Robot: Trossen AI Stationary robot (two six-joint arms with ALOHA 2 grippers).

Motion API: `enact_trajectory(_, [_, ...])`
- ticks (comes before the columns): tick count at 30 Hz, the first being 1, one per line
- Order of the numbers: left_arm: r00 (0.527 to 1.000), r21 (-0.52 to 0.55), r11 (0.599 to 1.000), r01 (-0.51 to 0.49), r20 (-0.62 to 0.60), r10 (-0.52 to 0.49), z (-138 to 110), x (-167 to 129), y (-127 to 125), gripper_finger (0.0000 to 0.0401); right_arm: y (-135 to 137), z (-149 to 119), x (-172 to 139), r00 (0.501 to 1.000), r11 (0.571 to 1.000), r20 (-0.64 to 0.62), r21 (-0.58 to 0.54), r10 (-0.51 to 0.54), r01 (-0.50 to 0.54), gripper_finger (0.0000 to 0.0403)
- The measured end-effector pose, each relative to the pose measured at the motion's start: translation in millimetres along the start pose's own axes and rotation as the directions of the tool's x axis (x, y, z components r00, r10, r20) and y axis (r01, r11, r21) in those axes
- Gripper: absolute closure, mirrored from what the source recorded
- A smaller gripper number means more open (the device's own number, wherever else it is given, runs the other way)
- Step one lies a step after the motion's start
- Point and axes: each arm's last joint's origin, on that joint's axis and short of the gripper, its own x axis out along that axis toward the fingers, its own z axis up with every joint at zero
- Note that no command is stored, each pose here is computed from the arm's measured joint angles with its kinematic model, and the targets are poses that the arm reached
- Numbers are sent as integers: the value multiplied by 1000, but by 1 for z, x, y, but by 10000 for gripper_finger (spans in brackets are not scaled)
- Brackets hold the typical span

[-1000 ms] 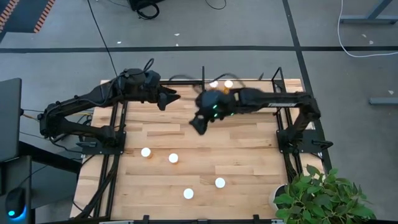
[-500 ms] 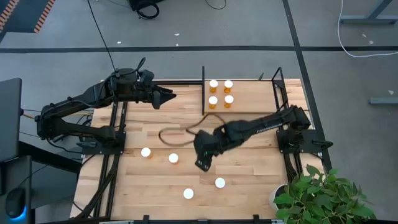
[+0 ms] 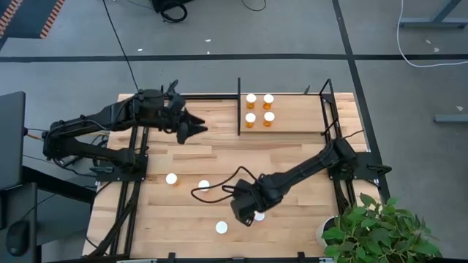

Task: Pick and place medicine bottles onto shelf by color
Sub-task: Put the orange pill bottle on the shelf

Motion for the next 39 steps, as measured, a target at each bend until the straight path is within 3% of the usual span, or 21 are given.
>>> enact_trajectory(8, [984, 40, 999, 37, -173, -30, -25, 0, -15, 170, 18, -29, 28, 995, 997, -84, 45, -58, 61, 56])
enact_trajectory(19, [965, 74, 989, 131, -237, -110, -39, -1, -35, 170, 18, -29, 45, 988, 980, -116, 159, -98, 116, 56])
enact_trajectory(28, [954, 65, 985, 160, -264, -138, -46, -3, -43, 170, 12, -34, 59, 982, 965, -135, 207, -134, 160, 56])
enact_trajectory(33, [952, 69, 983, 169, -271, -144, -47, -3, -45, 170, 10, -42, 72, 972, 957, -207, 243, -110, 160, 56])
enact_trajectory(39, [953, 72, 984, 163, -269, -138, -48, -3, -45, 170, 11, -41, 71, 975, 953, -200, 262, -98, 150, 56])
